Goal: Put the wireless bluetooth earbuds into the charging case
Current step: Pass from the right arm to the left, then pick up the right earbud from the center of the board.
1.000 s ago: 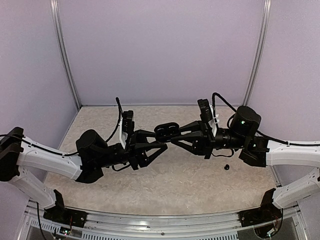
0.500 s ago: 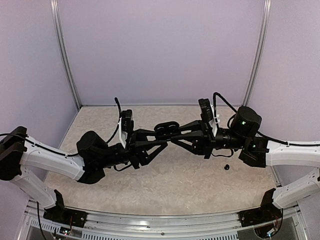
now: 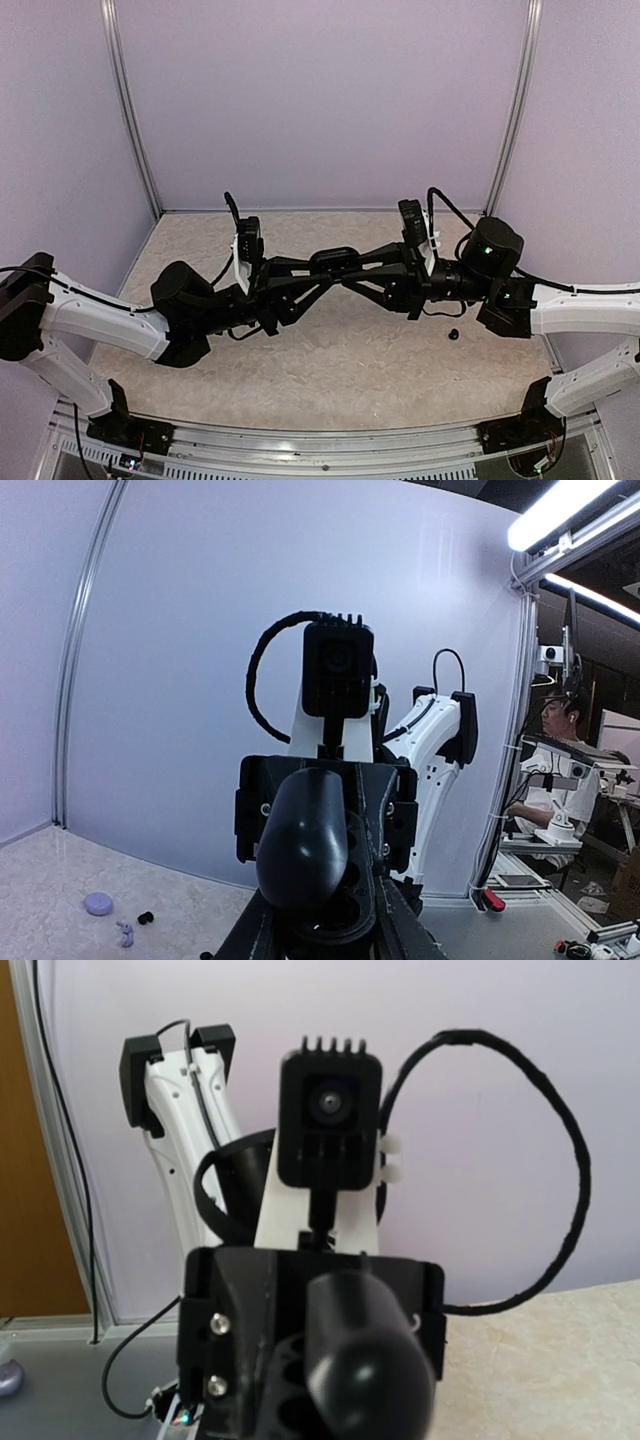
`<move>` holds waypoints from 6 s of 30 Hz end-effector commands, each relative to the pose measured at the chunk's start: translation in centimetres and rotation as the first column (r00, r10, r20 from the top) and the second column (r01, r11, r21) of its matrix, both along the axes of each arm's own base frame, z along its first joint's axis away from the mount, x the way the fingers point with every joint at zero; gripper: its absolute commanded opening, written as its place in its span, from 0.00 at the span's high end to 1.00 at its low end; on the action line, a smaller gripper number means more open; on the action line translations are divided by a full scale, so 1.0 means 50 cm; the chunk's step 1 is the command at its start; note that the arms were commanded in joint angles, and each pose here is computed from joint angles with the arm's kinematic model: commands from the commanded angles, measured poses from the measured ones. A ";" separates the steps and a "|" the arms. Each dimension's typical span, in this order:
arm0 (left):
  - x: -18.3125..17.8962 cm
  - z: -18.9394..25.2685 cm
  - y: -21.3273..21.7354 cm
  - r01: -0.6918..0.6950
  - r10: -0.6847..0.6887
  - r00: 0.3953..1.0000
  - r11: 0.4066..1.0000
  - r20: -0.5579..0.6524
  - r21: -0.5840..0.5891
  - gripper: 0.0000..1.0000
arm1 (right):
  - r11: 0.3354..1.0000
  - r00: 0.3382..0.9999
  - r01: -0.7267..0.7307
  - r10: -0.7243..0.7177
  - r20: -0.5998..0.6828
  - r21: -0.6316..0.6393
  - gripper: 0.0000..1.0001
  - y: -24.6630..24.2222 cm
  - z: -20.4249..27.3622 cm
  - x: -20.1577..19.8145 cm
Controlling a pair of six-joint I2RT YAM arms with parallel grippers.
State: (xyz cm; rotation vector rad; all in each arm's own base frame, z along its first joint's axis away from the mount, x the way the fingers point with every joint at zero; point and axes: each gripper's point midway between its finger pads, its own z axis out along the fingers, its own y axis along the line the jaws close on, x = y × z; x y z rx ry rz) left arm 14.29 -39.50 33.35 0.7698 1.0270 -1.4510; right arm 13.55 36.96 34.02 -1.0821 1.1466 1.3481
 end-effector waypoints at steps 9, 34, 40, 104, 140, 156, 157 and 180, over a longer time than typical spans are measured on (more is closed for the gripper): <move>-0.009 0.025 -0.011 0.033 -0.032 0.999 0.998 0.024 -0.047 0.57 | 0.999 1.000 0.014 -0.015 0.010 0.046 1.00 -0.005 0.014 -0.003; -0.009 0.029 -0.008 0.032 -0.030 0.999 0.997 0.025 -0.070 0.70 | 0.999 1.000 0.009 -0.009 -0.001 0.041 1.00 -0.003 0.005 -0.004; -0.010 0.030 -0.008 0.034 -0.032 0.999 0.997 0.029 -0.070 0.73 | 0.999 1.000 0.011 -0.011 -0.003 0.044 1.00 -0.004 0.005 -0.005; 0.014 -0.162 0.072 -0.037 0.035 0.999 0.953 0.012 0.302 0.96 | 0.243 -0.133 0.538 -0.921 -0.366 -0.807 0.53 -0.528 -0.479 0.233; 0.022 -0.147 0.089 -0.034 0.031 0.999 0.967 0.017 0.252 0.96 | 0.087 -0.256 0.407 -0.945 -0.205 -0.909 0.81 -0.554 -0.595 0.253; 0.023 -0.145 0.096 -0.046 0.041 0.999 0.967 0.025 0.250 0.96 | 0.089 -0.251 0.395 -0.947 -0.200 -0.914 0.79 -0.550 -0.616 0.268; 0.023 -0.146 0.096 -0.046 0.041 0.999 0.967 0.024 0.251 0.96 | 0.091 -0.250 0.393 -0.947 -0.202 -0.915 0.78 -0.549 -0.618 0.268; 0.029 -0.149 0.097 -0.053 0.050 0.999 0.966 0.021 0.254 0.96 | 0.196 -0.198 0.416 -0.933 -0.299 -0.888 1.00 -0.511 -0.579 0.286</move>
